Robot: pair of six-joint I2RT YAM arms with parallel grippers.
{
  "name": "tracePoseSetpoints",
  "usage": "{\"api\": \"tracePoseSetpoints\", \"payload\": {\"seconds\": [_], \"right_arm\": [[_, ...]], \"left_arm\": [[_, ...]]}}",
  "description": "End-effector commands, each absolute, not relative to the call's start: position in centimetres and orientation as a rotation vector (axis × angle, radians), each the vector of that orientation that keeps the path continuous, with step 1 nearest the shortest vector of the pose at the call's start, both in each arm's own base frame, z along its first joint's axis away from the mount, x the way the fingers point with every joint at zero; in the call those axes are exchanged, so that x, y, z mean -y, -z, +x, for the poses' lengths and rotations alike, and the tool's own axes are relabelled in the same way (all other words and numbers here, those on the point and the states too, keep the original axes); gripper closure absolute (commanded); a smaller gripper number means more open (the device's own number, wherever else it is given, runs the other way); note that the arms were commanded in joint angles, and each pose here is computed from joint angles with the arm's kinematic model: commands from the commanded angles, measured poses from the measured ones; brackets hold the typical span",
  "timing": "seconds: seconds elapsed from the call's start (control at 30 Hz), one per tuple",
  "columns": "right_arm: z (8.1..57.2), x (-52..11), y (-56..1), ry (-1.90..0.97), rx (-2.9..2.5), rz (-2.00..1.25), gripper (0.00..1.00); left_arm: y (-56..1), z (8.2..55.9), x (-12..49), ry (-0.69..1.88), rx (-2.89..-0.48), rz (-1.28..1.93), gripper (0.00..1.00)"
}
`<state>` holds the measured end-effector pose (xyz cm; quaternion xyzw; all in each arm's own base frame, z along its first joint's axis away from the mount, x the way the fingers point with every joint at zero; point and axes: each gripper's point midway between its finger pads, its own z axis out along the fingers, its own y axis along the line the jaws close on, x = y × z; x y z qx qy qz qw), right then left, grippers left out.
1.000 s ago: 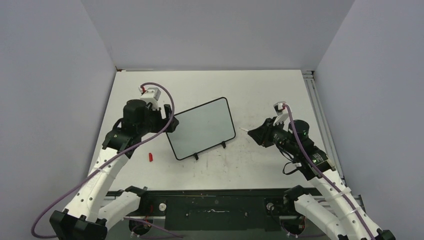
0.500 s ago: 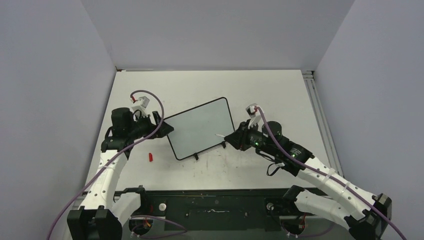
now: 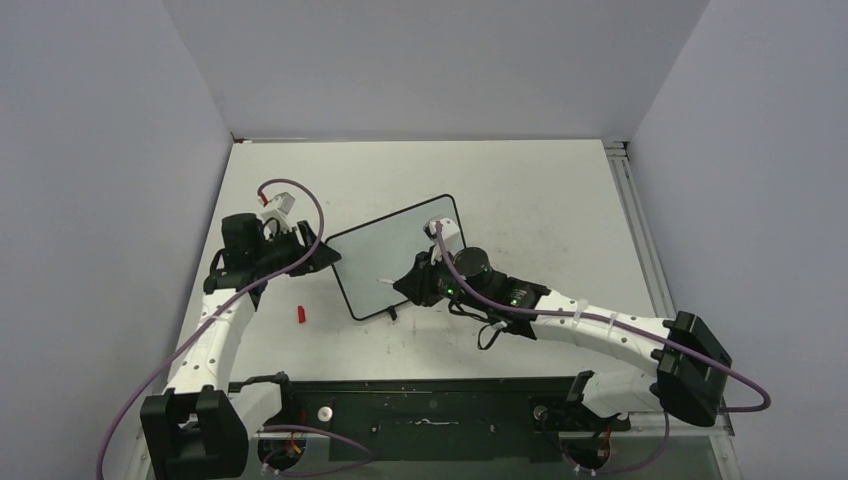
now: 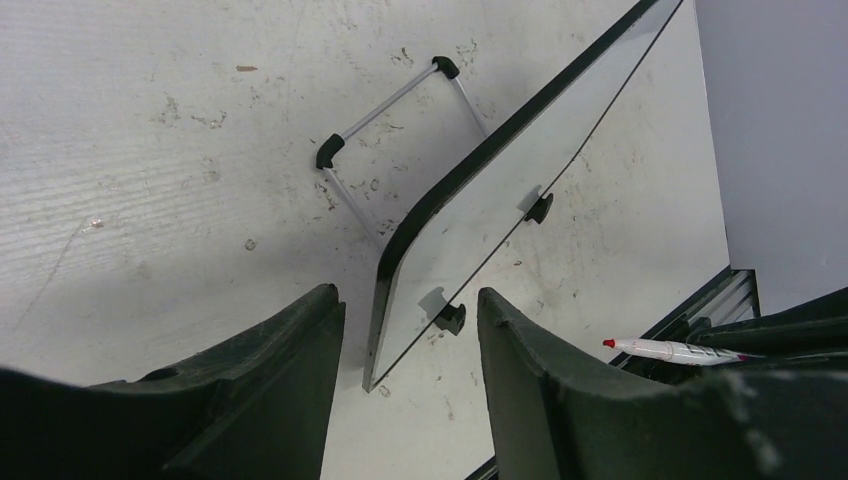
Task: Write a sentence on the whiteboard
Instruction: Hold the whiteboard at the center of the board.
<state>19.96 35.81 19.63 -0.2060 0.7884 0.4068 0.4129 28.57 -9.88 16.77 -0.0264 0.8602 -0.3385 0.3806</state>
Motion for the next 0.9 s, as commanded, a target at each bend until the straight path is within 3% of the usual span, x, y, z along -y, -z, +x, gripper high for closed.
{"api": "tracePoseSetpoints", "payload": {"seconds": [0.0, 0.87], "right_arm": [[22.0, -38.8, -25.5, -1.121, -1.783, -0.461, 0.95], [25.3, -43.9, -23.6, -1.11, -1.773, -0.484, 0.95]], "left_arm": [[-19.4, 30.4, 9.7, 0.876, -2.1, -0.011, 0.52], [-19.0, 31.5, 9.5, 0.924, -2.102, -0.04, 0.75]]}}
